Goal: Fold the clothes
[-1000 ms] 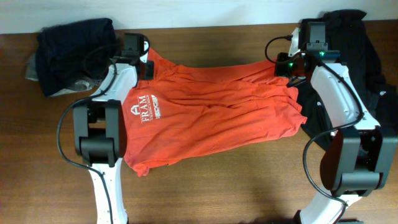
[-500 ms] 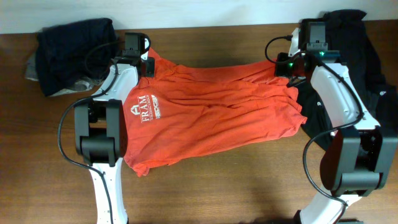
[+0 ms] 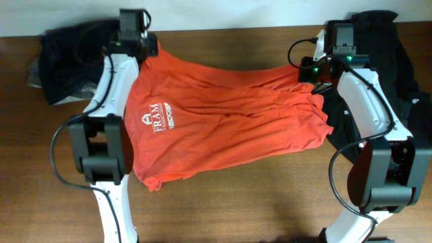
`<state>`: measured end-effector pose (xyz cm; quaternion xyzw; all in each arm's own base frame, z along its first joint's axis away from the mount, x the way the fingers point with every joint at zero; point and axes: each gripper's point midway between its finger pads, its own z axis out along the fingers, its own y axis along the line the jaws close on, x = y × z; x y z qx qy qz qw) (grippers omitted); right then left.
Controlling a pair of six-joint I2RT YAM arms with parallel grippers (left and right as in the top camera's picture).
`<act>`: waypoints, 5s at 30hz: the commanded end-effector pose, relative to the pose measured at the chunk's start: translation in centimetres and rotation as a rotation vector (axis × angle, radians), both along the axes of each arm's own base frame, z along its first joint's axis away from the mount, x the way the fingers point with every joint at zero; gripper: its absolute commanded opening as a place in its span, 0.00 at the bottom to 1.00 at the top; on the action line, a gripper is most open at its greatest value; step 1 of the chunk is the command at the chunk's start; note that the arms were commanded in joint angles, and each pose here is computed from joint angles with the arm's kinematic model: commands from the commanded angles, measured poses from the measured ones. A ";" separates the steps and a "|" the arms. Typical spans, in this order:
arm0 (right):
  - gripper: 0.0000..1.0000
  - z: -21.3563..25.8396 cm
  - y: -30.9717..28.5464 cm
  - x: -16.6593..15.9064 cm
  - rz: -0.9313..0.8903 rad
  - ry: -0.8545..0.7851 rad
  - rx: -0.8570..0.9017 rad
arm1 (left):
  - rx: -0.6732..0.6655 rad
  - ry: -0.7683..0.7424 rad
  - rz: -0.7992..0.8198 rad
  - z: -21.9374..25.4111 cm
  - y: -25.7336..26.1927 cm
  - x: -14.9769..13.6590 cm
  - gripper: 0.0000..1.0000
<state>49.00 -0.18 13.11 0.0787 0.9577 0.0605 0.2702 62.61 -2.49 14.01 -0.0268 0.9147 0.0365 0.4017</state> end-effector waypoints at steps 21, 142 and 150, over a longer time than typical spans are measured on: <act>0.04 7.9 -8.6 3.7 -0.061 -0.252 -0.052 | -0.019 -0.185 0.060 10.9 2.7 -0.6 0.01; 0.04 6.7 -2.4 4.6 0.068 -0.020 0.072 | 0.102 -0.018 -0.045 13.1 3.3 -4.8 0.01; 0.04 1.4 -3.2 10.4 0.068 -0.106 0.057 | 0.105 0.052 -0.107 6.6 -0.3 -2.2 0.01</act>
